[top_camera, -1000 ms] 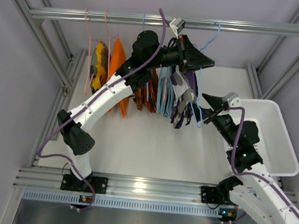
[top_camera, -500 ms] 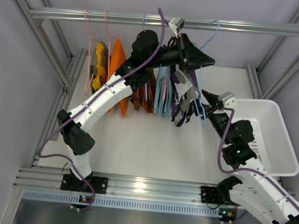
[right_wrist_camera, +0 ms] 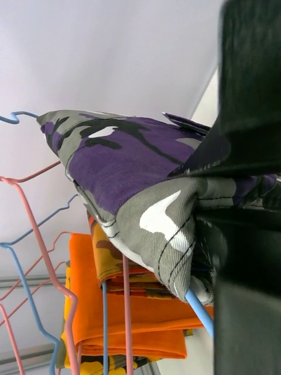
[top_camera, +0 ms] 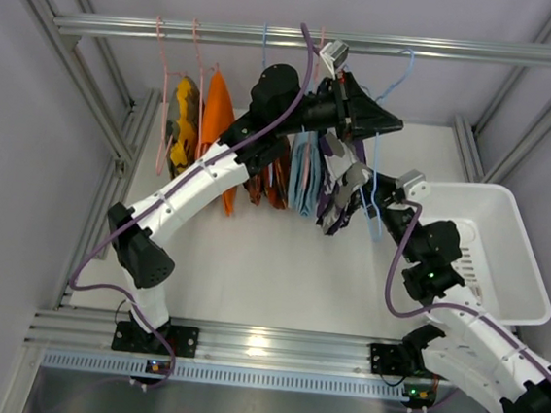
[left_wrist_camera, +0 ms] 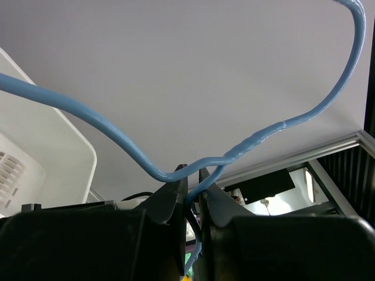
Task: Remove the trousers from the hanger
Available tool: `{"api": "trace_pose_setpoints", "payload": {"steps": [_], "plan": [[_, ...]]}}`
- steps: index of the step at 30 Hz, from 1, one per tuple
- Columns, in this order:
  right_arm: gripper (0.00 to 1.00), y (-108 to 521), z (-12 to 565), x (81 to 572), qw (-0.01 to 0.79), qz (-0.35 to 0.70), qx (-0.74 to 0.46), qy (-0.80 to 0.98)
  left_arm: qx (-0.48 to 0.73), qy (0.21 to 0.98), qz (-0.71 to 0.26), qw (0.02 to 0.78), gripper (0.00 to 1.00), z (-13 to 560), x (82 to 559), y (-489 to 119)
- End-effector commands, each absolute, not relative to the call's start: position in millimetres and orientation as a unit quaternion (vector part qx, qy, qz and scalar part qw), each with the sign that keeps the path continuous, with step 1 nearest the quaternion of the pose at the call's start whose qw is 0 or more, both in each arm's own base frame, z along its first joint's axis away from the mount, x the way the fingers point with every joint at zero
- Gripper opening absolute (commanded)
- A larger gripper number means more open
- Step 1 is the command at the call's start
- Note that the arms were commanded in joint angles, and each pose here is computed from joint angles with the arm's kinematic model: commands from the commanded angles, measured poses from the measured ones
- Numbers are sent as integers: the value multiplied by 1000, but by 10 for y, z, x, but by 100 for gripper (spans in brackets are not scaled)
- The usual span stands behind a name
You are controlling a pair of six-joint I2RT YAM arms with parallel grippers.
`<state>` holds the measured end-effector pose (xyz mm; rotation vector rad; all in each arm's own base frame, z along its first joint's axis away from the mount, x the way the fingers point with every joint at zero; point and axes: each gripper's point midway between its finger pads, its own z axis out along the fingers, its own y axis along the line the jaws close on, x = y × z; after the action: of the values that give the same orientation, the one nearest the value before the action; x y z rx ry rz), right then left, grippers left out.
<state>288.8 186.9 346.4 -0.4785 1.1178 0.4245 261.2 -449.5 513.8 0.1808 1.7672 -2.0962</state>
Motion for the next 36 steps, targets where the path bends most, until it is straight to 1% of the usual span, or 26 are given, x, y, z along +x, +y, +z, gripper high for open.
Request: {"api": "trace_pose_setpoints", "payload": {"steps": [1,2,3,4,5,6,8,9,14,24,29,36], "plan": [[15,1778,3882,2855,836,186,-196,478,142,529,-804,231,0,5975,1941,-4075],[11,1744,3957,2832,839,183,-192,475,141,532,-803,229,0,5943,1941,-4077],[1,1715,4104,2814,844,183,-185,469,144,531,-803,229,0,5930,1917,-4059],[0,1679,4183,2801,846,182,-176,469,142,541,-797,225,0,5805,1949,-4095],[0,1658,4211,2785,841,183,-175,478,141,548,-794,223,0,5730,1962,-4113],[0,1631,4405,2729,846,192,-167,469,142,549,-792,225,0,5694,1960,-4101],[0,1598,4504,2658,838,206,-159,479,139,570,-779,221,0,5437,2045,-4152],[0,1557,4688,2580,844,213,-153,469,142,569,-778,224,0,5400,2050,-4144],[0,1387,5039,2346,848,229,-126,461,150,591,-758,233,0,5053,2213,-4167],[0,948,5660,1953,877,210,-74,426,164,611,-736,242,0,4642,2333,-4218],[0,696,5855,1744,892,178,-58,412,153,630,-720,245,0,4372,2442,-4209],[0,269,6356,1271,926,139,-25,350,158,652,-701,242,0,4088,2547,-4281]]}}
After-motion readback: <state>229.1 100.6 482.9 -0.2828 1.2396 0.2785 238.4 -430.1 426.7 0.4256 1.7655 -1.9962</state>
